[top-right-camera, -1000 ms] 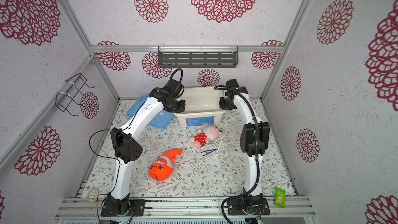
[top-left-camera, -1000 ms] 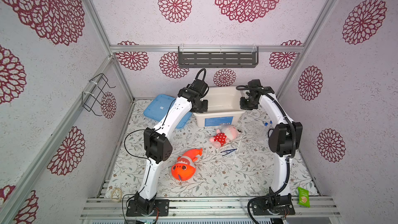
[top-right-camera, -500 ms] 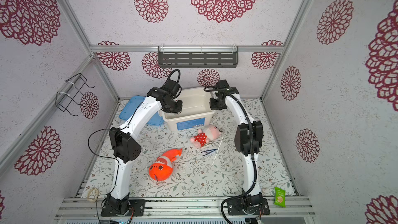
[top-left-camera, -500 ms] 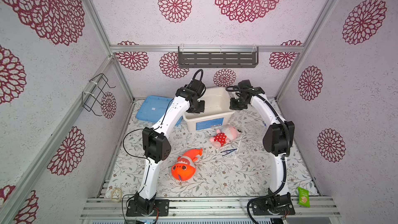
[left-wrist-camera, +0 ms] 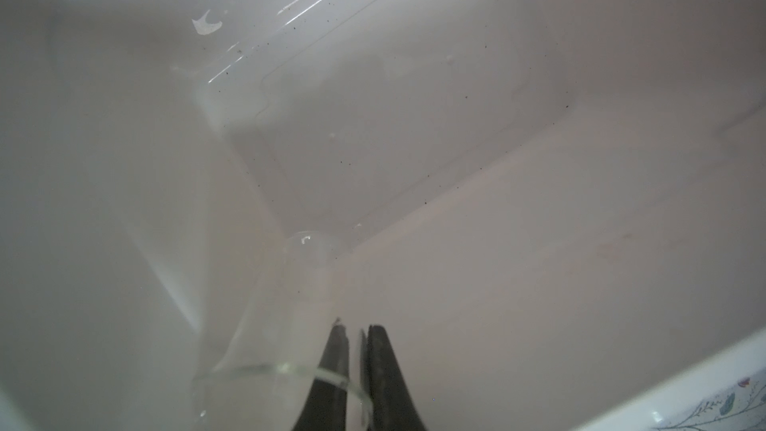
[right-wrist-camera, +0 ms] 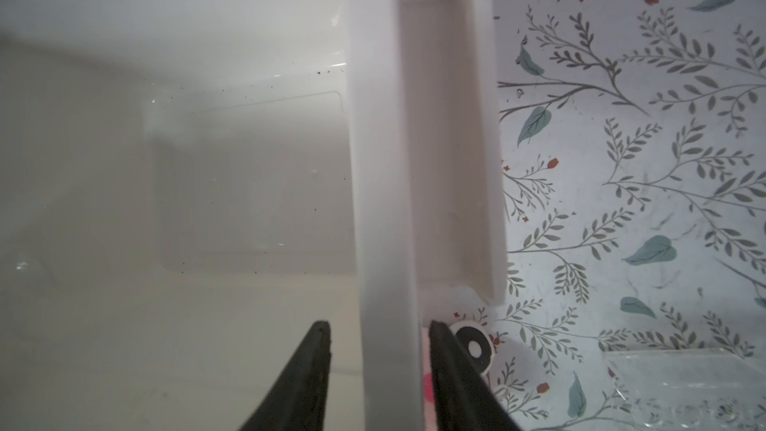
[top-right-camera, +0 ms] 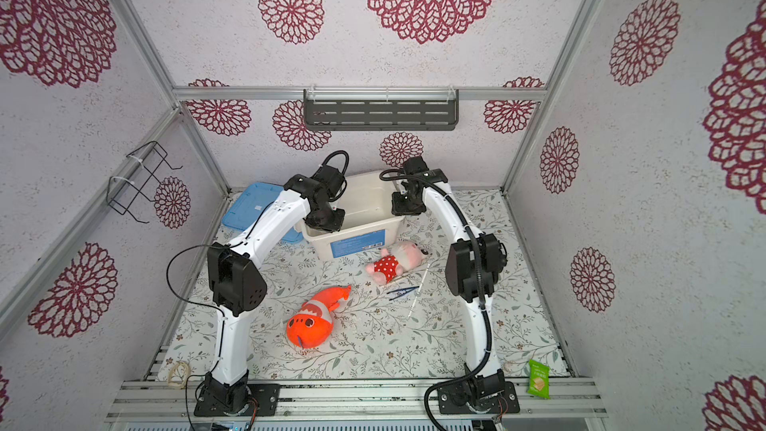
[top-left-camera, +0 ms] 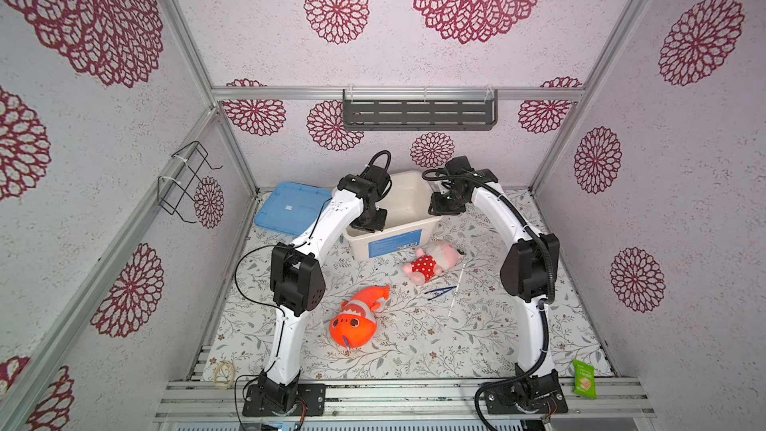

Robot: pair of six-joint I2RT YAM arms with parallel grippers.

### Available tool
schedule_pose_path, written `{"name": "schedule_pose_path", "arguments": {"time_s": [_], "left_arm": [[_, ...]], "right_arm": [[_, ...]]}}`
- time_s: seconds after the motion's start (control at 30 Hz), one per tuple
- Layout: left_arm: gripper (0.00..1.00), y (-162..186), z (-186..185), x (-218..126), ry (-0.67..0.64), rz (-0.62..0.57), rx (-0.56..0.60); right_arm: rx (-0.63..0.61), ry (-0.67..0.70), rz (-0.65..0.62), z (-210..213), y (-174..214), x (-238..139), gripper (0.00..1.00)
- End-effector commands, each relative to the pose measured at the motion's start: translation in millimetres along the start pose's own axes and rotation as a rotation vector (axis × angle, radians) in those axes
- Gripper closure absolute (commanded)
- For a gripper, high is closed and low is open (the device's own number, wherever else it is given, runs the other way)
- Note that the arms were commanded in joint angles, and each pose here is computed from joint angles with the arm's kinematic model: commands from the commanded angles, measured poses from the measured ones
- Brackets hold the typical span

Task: Organize the chemistry lab equipment
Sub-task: 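Lower the beaker into the white bin with the left gripper, right gripper holding the rim, then set the beaker on the bin floor and open the left gripper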

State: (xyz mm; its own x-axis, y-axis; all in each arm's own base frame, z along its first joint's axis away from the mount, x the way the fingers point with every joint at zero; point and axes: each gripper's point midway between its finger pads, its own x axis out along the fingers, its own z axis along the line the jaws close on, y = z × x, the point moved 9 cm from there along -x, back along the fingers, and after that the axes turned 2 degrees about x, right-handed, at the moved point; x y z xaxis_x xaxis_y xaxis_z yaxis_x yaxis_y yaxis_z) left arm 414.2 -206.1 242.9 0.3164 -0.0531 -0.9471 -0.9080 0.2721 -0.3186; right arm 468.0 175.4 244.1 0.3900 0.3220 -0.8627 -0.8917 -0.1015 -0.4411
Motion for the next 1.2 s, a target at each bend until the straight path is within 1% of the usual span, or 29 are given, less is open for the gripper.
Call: {"name": "schedule_pose_path", "arguments": {"time_s": [0.0, 0.17, 0.4, 0.6, 0.93, 1.03, 1.1, 1.17], "left_arm": [[1.0, 1.6, 7.8, -6.1, -0.001, 0.008, 0.044], [1.0, 4.4, 11.2, 13.5, -0.017, 0.056, 0.064], [1.0, -3.3, 8.5, 38.3, -0.002, 0.082, 0.062], [1.0, -6.2, 3.4, 58.0, 0.036, 0.1, 0.045], [0.99, -2.7, 6.1, 96.3, 0.012, 0.159, 0.017], [0.99, -5.1, 9.6, 100.9, -0.003, 0.161, -0.009], [0.98, -6.7, 9.9, 103.1, 0.015, 0.158, -0.028], [0.99, -10.3, 12.9, 100.2, 0.069, 0.151, -0.085]], "right_arm": [[0.021, -0.003, -0.108, 4.7, -13.2, -44.1, 0.5], [0.02, 0.008, -0.204, 6.3, -22.2, -73.9, 0.47], [0.01, 0.059, -0.279, 4.4, -25.3, -102.6, 0.44], [0.014, 0.076, -0.308, 1.5, -28.1, -110.0, 0.44], [-0.006, 0.083, -0.335, 2.3, -32.5, -114.2, 0.42], [-0.013, 0.088, -0.341, 2.2, -33.5, -115.2, 0.42], [-0.017, 0.091, -0.342, 2.2, -33.8, -115.3, 0.42], [-0.018, 0.09, -0.343, 1.9, -34.1, -115.5, 0.41]]}}
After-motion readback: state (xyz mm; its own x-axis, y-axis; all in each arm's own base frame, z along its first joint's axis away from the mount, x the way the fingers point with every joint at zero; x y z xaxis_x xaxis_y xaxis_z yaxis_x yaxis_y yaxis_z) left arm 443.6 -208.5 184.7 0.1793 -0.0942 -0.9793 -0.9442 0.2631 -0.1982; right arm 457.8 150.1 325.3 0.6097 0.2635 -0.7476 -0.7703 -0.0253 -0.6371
